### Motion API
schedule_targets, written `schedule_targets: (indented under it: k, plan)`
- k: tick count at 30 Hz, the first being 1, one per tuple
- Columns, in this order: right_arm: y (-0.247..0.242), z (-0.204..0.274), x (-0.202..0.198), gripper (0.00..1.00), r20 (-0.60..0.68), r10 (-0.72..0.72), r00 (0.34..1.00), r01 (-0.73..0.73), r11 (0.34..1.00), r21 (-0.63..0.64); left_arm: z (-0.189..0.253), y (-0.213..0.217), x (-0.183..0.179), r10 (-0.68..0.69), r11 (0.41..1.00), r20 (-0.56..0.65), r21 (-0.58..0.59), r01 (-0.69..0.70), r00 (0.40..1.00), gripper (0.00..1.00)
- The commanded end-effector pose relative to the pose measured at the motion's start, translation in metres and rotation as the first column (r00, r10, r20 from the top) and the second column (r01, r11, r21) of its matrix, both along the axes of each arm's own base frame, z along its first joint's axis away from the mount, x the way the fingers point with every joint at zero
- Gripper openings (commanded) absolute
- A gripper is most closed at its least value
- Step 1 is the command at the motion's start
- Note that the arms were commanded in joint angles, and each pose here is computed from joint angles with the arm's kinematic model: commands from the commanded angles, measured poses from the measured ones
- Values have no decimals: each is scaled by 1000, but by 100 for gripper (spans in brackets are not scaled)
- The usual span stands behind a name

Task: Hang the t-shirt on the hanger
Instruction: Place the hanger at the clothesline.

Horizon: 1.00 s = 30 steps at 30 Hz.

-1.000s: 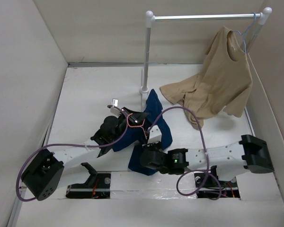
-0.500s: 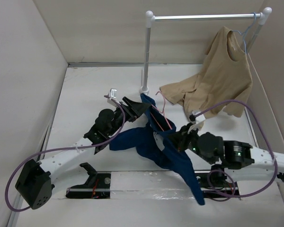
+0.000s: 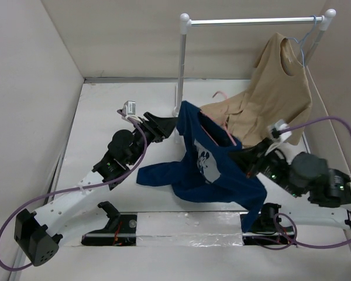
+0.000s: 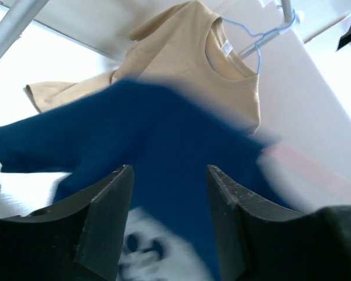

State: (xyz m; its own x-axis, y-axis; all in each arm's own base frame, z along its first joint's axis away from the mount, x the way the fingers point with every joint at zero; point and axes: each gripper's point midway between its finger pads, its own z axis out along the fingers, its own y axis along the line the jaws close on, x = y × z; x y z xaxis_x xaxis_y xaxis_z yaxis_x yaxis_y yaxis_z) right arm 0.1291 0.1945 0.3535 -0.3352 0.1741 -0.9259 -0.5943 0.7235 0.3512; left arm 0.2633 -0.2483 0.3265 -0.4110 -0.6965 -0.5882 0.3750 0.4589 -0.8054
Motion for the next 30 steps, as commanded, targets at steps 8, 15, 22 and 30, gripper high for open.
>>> schedule_targets:
  k: [8,15,22,30]
  plan:
    - [-63,109,37,0,151,-308,939,298,951,86,80,8,-35,-87,995,211,63,76,974,34]
    - [-74,104,53,0,179,-399,899,395,917,60,60,35,-51,-52,993,174,113,32,983,28]
    - [-59,98,112,0,249,-496,832,533,839,-112,50,66,-64,16,986,169,160,-44,985,28]
    - [-85,118,196,0,289,-541,790,587,804,-101,31,84,-71,50,974,163,211,-85,985,31]
